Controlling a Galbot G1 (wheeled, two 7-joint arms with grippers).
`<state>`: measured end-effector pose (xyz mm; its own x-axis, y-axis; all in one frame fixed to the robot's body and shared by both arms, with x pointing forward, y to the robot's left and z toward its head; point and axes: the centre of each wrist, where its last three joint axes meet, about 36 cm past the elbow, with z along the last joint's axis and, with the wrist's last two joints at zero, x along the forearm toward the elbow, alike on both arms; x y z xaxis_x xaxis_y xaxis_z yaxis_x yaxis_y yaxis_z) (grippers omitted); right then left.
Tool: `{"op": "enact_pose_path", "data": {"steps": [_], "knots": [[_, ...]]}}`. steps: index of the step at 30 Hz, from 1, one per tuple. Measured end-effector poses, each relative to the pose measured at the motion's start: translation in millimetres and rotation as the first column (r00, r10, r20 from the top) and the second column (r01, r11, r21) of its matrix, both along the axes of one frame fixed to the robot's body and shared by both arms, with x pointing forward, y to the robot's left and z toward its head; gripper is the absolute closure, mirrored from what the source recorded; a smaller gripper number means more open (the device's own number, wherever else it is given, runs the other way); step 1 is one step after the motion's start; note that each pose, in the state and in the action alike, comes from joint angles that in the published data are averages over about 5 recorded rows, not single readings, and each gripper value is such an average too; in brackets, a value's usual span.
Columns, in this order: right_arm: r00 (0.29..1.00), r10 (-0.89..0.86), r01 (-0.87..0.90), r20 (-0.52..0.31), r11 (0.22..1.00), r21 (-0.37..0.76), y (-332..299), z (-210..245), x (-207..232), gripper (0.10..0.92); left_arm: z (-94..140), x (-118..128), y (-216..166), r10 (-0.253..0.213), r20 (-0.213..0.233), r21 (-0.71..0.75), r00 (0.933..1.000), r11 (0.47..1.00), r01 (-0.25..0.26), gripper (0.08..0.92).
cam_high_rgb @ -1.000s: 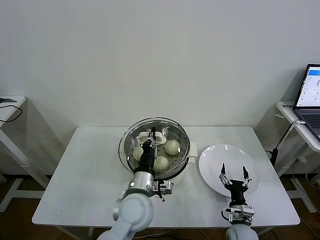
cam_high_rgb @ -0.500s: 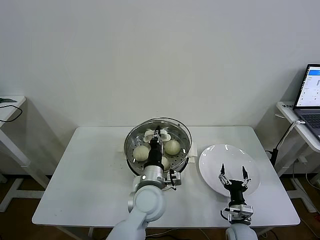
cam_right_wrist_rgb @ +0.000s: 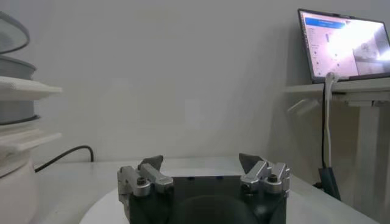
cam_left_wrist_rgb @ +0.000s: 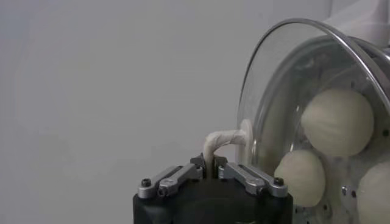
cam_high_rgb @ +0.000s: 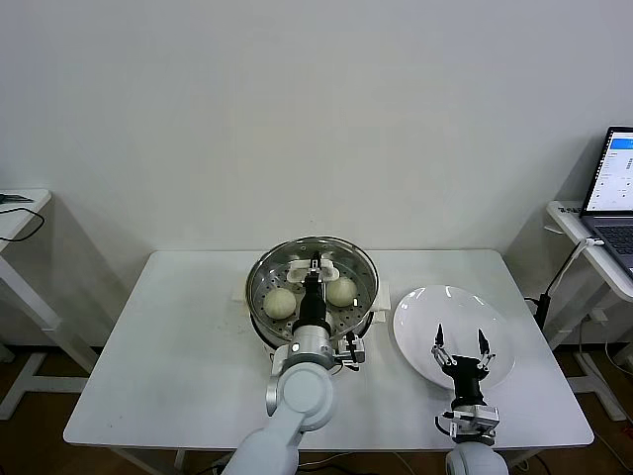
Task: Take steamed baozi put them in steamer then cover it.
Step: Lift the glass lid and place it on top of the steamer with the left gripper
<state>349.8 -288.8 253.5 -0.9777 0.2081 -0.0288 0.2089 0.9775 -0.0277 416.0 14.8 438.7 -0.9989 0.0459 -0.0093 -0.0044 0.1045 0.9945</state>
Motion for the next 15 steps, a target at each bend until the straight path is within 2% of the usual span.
{"op": "enact_pose_path", "data": {"steps": [15], "knots": [[1.0, 0.001, -0.001, 0.002, 1.0, -0.001, -0.2, -1.3, 0.2, 0.2, -8.6, 4.9, -6.0, 0.006, 0.009, 0.039, 0.9999, 0.999, -0.007, 0.81]]}}
